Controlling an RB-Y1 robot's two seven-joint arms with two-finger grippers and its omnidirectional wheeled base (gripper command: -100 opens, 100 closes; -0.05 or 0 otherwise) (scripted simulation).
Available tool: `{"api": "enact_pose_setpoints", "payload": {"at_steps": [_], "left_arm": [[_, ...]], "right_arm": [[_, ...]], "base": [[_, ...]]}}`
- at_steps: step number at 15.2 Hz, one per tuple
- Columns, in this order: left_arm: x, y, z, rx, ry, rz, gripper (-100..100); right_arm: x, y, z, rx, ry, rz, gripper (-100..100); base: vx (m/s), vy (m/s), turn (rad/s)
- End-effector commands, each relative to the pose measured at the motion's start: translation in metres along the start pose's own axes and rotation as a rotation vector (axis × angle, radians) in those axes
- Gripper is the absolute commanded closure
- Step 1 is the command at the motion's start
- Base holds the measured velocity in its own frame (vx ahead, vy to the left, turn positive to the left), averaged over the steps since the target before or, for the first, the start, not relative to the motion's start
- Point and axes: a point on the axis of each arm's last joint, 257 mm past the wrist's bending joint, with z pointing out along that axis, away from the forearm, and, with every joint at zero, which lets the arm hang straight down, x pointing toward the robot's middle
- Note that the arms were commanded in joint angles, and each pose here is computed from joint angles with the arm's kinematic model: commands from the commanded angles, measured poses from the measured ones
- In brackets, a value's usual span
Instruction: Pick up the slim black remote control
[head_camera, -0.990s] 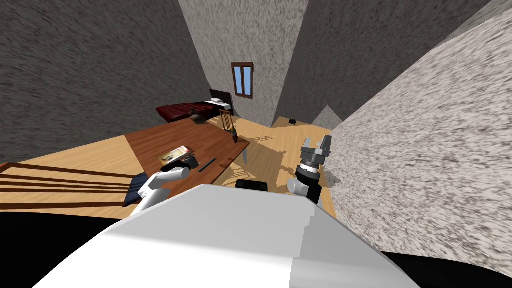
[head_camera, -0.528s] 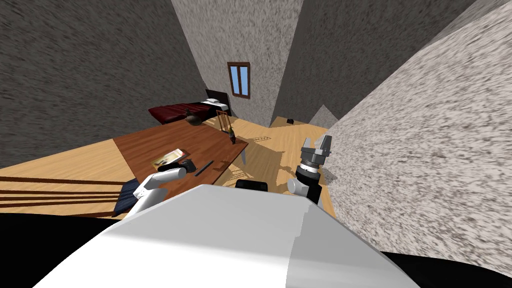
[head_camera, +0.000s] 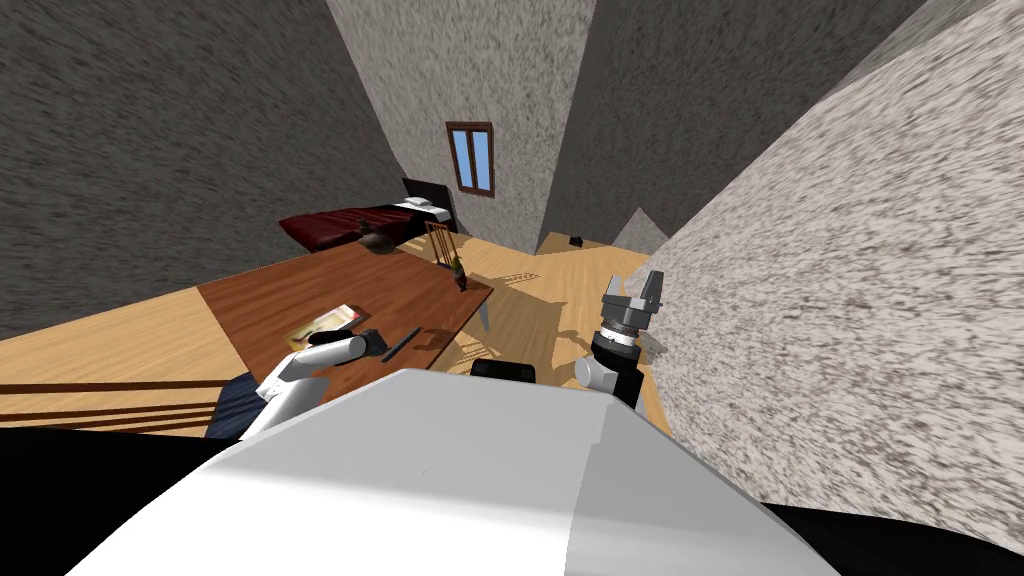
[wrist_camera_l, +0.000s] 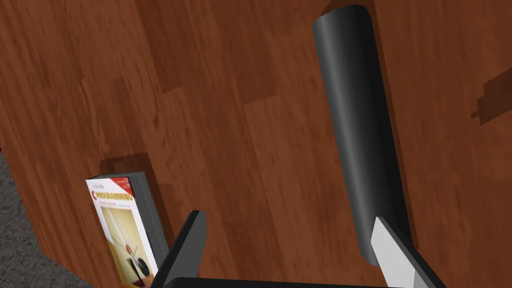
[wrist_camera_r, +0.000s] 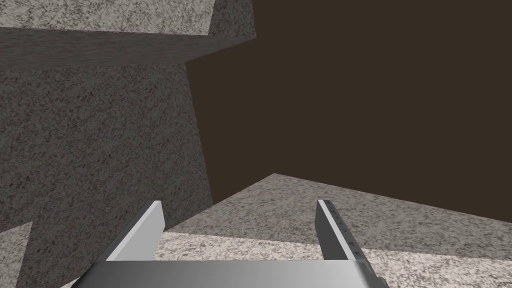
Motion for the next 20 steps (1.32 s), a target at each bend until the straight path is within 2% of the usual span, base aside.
{"api": "enact_pose_setpoints", "payload": {"at_steps": [1,2,3,5,6,7,8,9,10,11,12,13,14,17,20], "left_arm": [[-0.014,0.013,0.003,-0.059,-0.029,-0.047,-100],[-0.016,0.017,0.003,-0.076,-0.035,-0.047,-100],[-0.025,0.024,0.004,-0.108,-0.052,-0.087,-100],[-0.027,0.030,0.003,-0.132,-0.060,-0.087,-100],[-0.036,0.040,0.003,-0.174,-0.079,-0.125,-100],[-0.037,0.043,0.003,-0.184,-0.082,-0.125,-100],[-0.044,0.050,0.003,-0.216,-0.096,-0.160,-100],[-0.045,0.055,0.002,-0.233,-0.102,-0.161,-100],[-0.052,0.062,0.001,-0.265,-0.116,-0.194,-100],[-0.052,0.066,0.000,-0.279,-0.120,-0.194,-100],[-0.058,0.073,-0.001,-0.310,-0.132,-0.225,-100],[-0.058,0.076,-0.002,-0.321,-0.136,-0.225,-100],[-0.063,0.085,-0.004,-0.356,-0.148,-0.253,-100],[-0.067,0.094,-0.007,-0.392,-0.161,-0.277,-100],[-0.073,0.111,-0.012,-0.462,-0.183,-0.328,-100]], "right_arm": [[0.000,0.000,0.000,0.000,0.000,0.000,0],[0.000,0.000,0.000,0.000,0.000,0.000,0],[0.000,0.000,0.000,0.000,0.000,0.000,0],[0.000,0.000,0.000,0.000,0.000,0.000,0],[0.000,0.000,0.000,0.000,0.000,0.000,0],[0.000,0.000,0.000,0.000,0.000,0.000,0],[0.000,0.000,0.000,0.000,0.000,0.000,0],[0.000,0.000,0.000,0.000,0.000,0.000,0],[0.000,0.000,0.000,0.000,0.000,0.000,0],[0.000,0.000,0.000,0.000,0.000,0.000,0],[0.000,0.000,0.000,0.000,0.000,0.000,0],[0.000,0.000,0.000,0.000,0.000,0.000,0],[0.000,0.000,0.000,0.000,0.000,0.000,0],[0.000,0.000,0.000,0.000,0.000,0.000,0],[0.000,0.000,0.000,0.000,0.000,0.000,0]], "base": [[0.045,0.006,-0.066],[0.048,0.009,-0.083],[0.058,0.010,-0.117],[0.046,0.013,-0.051],[0.042,0.011,-0.050],[0.045,0.011,-0.069],[0.048,0.013,-0.104],[0.045,0.016,-0.087],[0.052,0.018,-0.090],[0.054,0.017,-0.061],[0.054,0.018,-0.057],[0.048,0.019,-0.051],[0.048,0.017,-0.057],[0.041,0.018,-0.052],[0.040,0.022,-0.061]]}}
